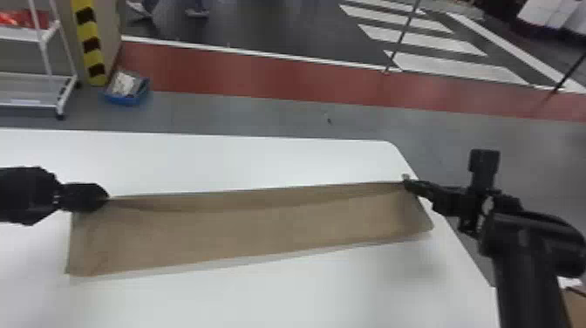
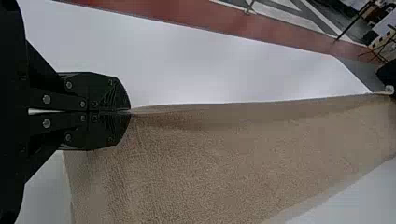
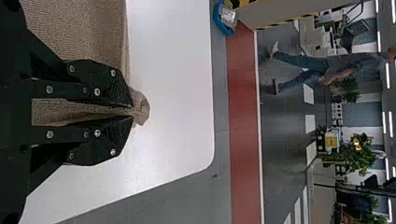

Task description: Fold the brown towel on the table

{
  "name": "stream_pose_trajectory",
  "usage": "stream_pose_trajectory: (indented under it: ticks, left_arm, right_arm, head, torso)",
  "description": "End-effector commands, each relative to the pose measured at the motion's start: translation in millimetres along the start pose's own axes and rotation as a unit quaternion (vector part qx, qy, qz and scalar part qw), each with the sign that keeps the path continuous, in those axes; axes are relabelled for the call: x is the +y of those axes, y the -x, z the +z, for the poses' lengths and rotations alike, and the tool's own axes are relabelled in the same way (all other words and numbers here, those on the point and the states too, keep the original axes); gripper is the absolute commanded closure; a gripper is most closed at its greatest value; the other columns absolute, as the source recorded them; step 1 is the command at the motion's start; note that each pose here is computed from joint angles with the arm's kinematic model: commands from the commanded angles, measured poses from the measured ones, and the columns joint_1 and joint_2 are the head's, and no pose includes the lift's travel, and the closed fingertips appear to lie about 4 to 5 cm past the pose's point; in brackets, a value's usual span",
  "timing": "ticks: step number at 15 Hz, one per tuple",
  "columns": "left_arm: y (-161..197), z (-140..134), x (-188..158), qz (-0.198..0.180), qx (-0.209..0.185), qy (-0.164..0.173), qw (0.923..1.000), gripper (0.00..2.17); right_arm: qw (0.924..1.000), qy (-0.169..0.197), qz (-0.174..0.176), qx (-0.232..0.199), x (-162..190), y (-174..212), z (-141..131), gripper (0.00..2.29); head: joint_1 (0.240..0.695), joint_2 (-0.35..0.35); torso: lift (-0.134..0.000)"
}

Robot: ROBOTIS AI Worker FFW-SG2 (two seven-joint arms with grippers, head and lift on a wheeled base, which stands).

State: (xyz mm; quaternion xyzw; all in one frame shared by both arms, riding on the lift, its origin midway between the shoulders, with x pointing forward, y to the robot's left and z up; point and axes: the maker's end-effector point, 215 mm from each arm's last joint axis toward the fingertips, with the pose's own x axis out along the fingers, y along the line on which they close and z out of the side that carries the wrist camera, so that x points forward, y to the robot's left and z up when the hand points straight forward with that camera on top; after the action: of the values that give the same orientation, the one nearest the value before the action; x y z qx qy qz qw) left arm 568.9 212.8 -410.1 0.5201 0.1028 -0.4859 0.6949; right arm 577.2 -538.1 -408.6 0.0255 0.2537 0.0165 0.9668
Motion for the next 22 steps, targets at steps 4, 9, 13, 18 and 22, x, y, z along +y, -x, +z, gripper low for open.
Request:
stream_pose_trajectory:
  ticks: [4,9,13,18,22]
  left_arm:
    - [-8,-2,1,0.012,0.001,0.008,0.9999,2.13]
    - [-7,0,8,0.061,-0.002,0.017,0.998,0.0]
    - [1,1,10,0.07,0.0,0.012,0.9974,0.02]
    - [19,-2,12,0.079,0.007,0.014,0.9968,0.02]
    - [31,-9,9,0.086,0.009,0.038,0.9955,0.02]
  right_arm:
    - [0.9995,0.004,-0.015,0.027,0,-15,-16,0.95]
    - [0.9989,-0.008,-0.037,0.029,-7,-16,-19,0.0]
    - [0.9987,-0.02,-0.037,0.029,-10,-11,-27,0.03]
    - [0.9981,-0.036,-0.041,0.028,-18,-1,-28,0.03]
    - [0.9974,-0.049,-0.039,0.036,-17,10,-33,0.03]
  head:
    - [0.695,-0.299]
    - [0.695,-0.303]
    - [0.695,-0.307]
    - [0.695,-0.309]
    - [0.695,-0.308]
  torso:
    - [-0.124]
    - [-0.124]
    - [-0.124]
    - [-0.124]
    - [-0.124]
